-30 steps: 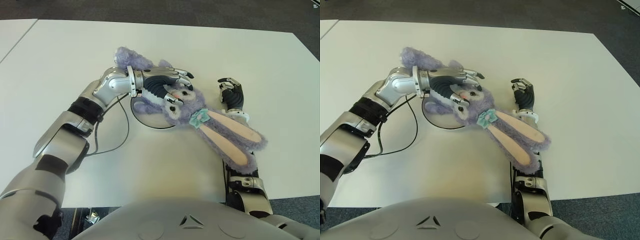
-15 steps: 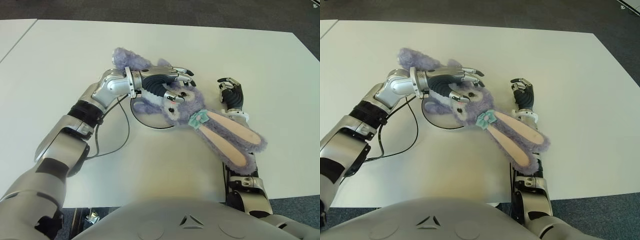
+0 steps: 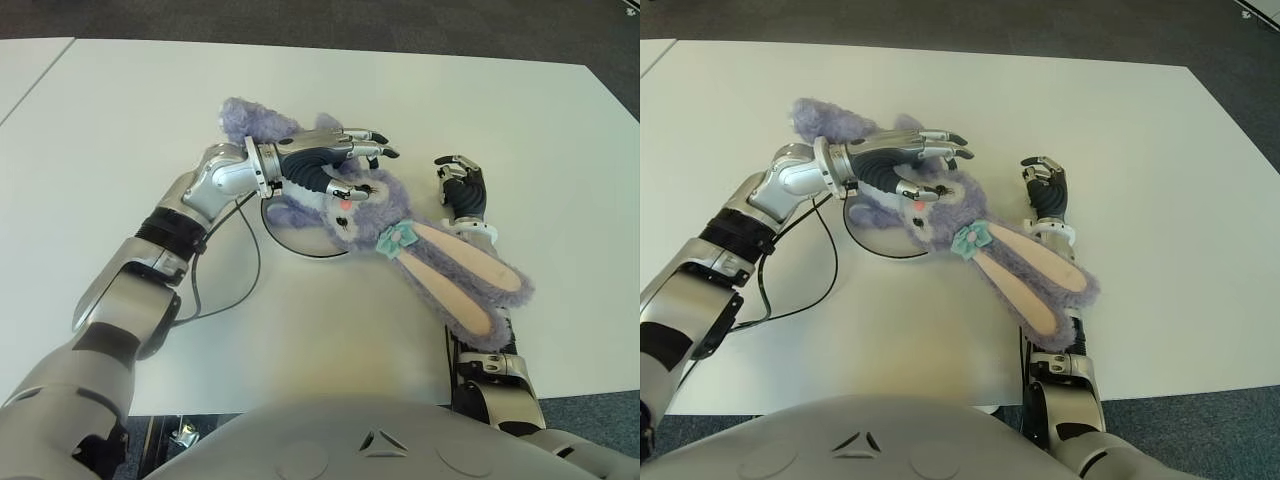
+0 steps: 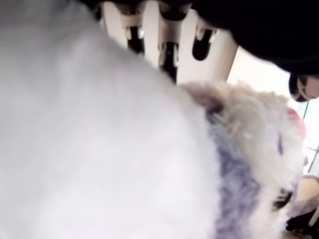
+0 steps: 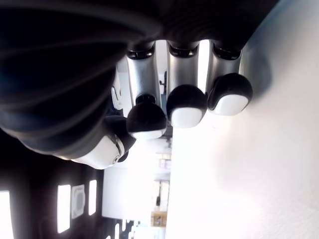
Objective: Put the doll into the plate.
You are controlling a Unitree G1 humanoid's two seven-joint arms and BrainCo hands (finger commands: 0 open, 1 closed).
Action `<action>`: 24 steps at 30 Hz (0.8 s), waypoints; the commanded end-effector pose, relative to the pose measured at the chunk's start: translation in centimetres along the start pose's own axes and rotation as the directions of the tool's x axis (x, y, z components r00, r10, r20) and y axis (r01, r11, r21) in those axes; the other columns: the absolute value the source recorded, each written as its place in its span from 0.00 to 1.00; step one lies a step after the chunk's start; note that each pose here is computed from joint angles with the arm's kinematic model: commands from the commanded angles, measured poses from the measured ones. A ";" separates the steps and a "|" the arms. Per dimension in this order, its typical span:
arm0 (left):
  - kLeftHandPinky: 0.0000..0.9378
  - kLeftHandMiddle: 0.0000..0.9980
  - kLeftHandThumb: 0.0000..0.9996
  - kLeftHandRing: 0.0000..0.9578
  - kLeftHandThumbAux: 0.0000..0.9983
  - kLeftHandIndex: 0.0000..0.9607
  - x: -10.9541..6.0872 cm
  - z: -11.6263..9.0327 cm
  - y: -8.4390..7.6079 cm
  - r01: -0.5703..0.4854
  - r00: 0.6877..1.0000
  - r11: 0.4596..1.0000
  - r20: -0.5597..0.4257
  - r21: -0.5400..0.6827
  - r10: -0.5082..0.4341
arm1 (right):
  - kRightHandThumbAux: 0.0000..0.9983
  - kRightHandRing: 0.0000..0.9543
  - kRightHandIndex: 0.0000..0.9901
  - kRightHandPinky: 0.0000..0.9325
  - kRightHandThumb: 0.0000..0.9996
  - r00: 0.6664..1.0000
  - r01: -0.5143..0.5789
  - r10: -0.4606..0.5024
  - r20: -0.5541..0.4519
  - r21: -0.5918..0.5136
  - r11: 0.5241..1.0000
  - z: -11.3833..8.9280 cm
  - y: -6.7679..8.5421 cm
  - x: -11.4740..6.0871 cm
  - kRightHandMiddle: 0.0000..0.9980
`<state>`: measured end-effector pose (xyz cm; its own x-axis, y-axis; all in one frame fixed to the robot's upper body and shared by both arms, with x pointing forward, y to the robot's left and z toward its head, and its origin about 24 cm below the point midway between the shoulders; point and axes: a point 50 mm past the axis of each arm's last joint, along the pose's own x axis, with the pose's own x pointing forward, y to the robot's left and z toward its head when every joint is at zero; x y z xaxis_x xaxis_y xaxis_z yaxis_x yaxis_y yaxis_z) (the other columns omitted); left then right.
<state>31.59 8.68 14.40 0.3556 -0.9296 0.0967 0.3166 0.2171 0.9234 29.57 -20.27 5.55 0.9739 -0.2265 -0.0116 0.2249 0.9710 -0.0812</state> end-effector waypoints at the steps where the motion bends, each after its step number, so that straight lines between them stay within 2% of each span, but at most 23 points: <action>1: 0.00 0.00 0.34 0.00 0.14 0.00 -0.5 -0.3 -1.1 -0.003 1.000 1.000 -0.029 -0.007 0.003 | 0.71 0.94 0.44 0.97 0.72 0.988 0.004 -0.007 -0.154 -0.020 1.000 -3.3 -0.3 -1.3 0.89; 10: 0.00 0.00 0.35 0.00 0.13 0.00 -0.8 -0.1 -0.5 -0.108 0.994 0.994 0.002 0.027 0.108 | 0.71 0.95 0.44 0.97 0.72 0.988 -0.010 0.004 -0.156 -0.037 0.999 -3.4 -0.2 -1.2 0.89; 18: 0.00 0.00 0.37 0.00 0.11 0.00 -1.1 0.5 0.2 -0.215 0.977 0.976 0.016 0.033 0.215 | 0.71 0.95 0.44 0.97 0.72 0.987 -0.014 0.006 -0.163 -0.049 0.999 -3.4 -0.3 -1.1 0.89; 24: 0.00 0.00 0.35 0.00 0.10 0.00 -1.4 0.8 0.5 -0.308 0.951 0.945 0.030 0.110 0.306 | 0.71 0.94 0.44 0.97 0.72 0.987 -0.017 0.009 -0.162 -0.050 0.999 -3.3 -0.3 -1.1 0.89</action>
<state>30.76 9.66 15.35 0.3950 -0.8456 0.3591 0.1297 0.4383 0.8894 29.66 -20.38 5.59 0.9763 -0.2163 -0.0121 0.2136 0.9705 -0.1114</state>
